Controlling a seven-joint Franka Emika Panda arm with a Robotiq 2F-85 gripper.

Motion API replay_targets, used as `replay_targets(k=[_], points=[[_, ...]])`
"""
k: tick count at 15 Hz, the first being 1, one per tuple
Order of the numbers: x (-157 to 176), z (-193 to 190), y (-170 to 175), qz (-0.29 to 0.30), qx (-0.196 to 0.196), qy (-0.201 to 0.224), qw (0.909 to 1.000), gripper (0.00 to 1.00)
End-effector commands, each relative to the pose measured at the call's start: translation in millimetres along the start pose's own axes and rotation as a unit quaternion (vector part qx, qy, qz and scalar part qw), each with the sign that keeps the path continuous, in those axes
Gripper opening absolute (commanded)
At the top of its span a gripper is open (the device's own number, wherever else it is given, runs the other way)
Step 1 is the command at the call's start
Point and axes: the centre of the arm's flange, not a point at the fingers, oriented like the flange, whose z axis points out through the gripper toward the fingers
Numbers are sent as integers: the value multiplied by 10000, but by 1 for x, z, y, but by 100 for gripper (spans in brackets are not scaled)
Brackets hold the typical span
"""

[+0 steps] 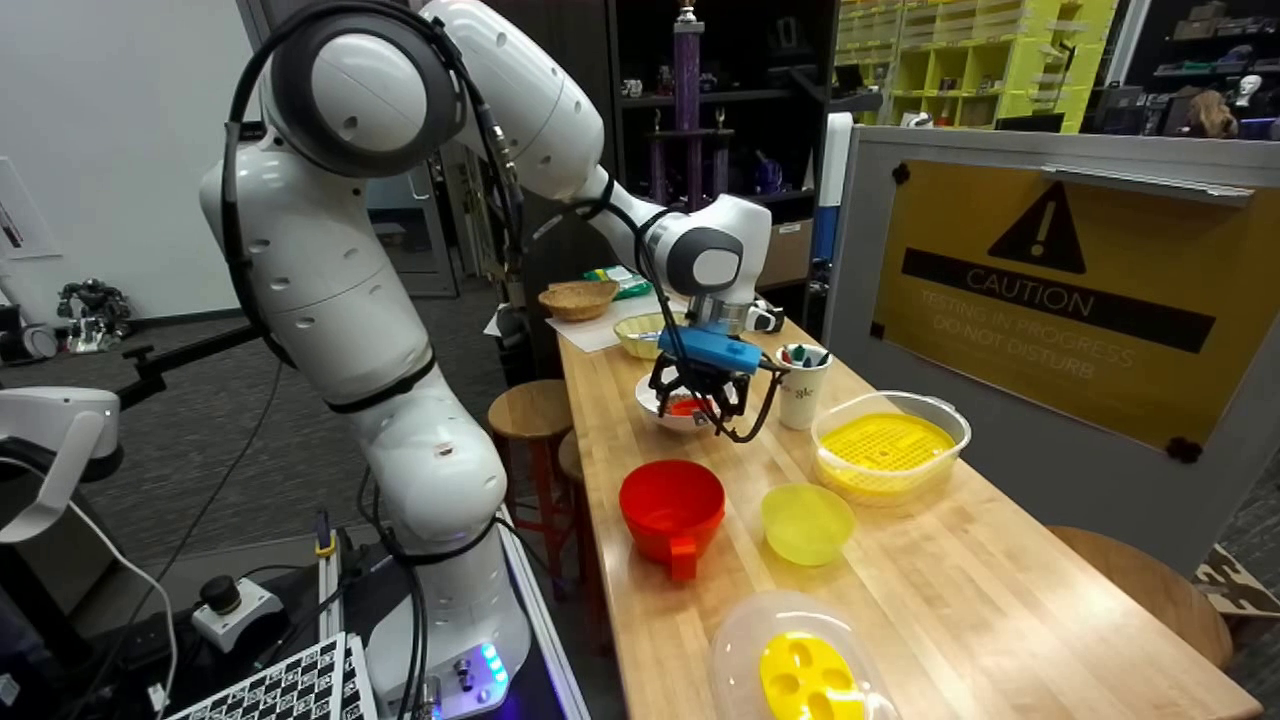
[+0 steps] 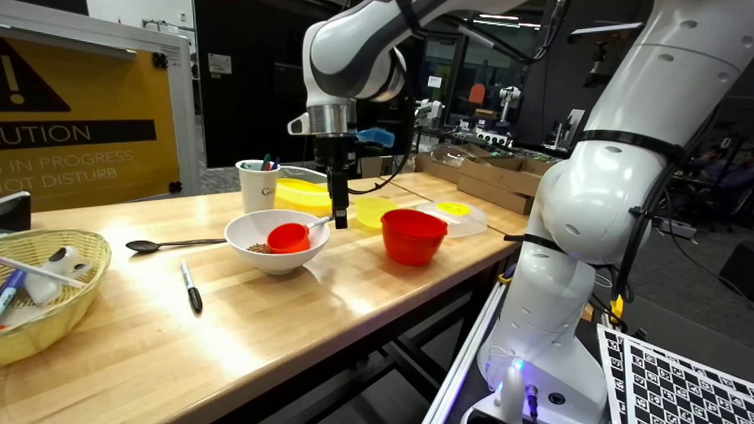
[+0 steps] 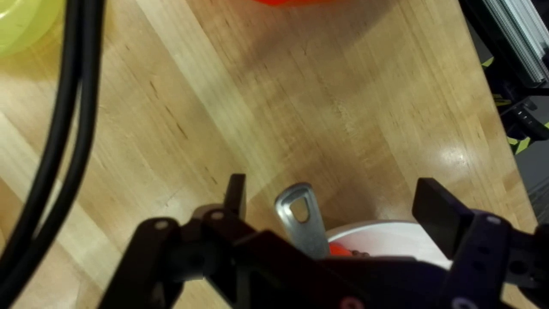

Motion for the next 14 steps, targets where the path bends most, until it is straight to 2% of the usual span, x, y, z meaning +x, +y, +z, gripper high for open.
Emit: replay_targets(k=[1, 11, 12, 13, 14], points=[[6, -4, 2, -44, -19, 100, 9999, 100], [8, -1, 5, -33, -28, 84, 10000, 100], [8, -1, 5, -34, -20, 77, 10000, 93], [9, -1, 6, -32, -17, 76, 10000, 74], [9, 0, 6, -33, -15, 70, 10000, 68]])
